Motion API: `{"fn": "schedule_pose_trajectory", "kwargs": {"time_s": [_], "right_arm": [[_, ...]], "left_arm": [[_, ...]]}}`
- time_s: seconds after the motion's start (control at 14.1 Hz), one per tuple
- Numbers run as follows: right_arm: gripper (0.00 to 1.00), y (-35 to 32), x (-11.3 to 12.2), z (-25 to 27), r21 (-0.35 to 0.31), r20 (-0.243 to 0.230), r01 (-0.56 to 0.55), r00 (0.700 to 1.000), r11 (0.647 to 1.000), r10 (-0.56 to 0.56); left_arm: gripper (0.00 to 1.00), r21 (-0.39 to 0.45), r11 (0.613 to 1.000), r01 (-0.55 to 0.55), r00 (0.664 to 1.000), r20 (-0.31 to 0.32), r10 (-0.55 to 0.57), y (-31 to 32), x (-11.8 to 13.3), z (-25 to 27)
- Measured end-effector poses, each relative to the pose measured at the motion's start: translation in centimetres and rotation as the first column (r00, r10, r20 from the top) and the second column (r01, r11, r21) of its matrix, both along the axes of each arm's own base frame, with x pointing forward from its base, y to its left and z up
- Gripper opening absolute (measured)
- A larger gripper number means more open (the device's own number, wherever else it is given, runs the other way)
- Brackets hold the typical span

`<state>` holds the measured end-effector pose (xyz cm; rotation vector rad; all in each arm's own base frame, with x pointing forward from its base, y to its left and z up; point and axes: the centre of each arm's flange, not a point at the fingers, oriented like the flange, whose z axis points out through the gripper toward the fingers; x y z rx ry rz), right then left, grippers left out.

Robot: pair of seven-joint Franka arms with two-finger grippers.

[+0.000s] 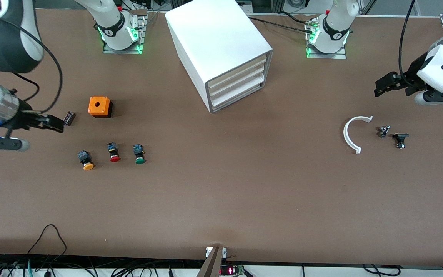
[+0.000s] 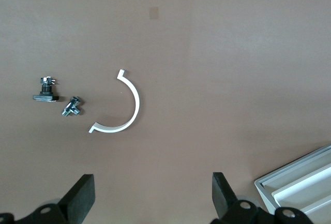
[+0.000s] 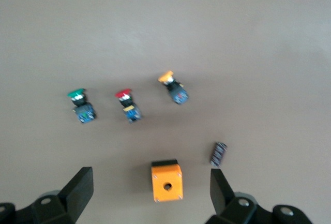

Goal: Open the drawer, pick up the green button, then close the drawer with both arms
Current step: 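Set the green button beside the red button and withdraw both grippers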

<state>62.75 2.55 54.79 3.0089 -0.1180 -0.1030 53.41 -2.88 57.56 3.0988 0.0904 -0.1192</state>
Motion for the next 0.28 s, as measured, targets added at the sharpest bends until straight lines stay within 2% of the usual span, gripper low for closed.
{"fn": "schedule_pose_trajectory", "kwargs": {"time_s": [0.28], "right_arm": [[1.00, -4.4, -2.0, 2.8, -0.001, 0.006, 0.076, 0.997, 0.997, -0.076]], "left_arm": [[1.00, 0.000, 1.000, 0.000, 1.000, 0.006, 0.000, 0.0, 0.2, 0.3]]}}
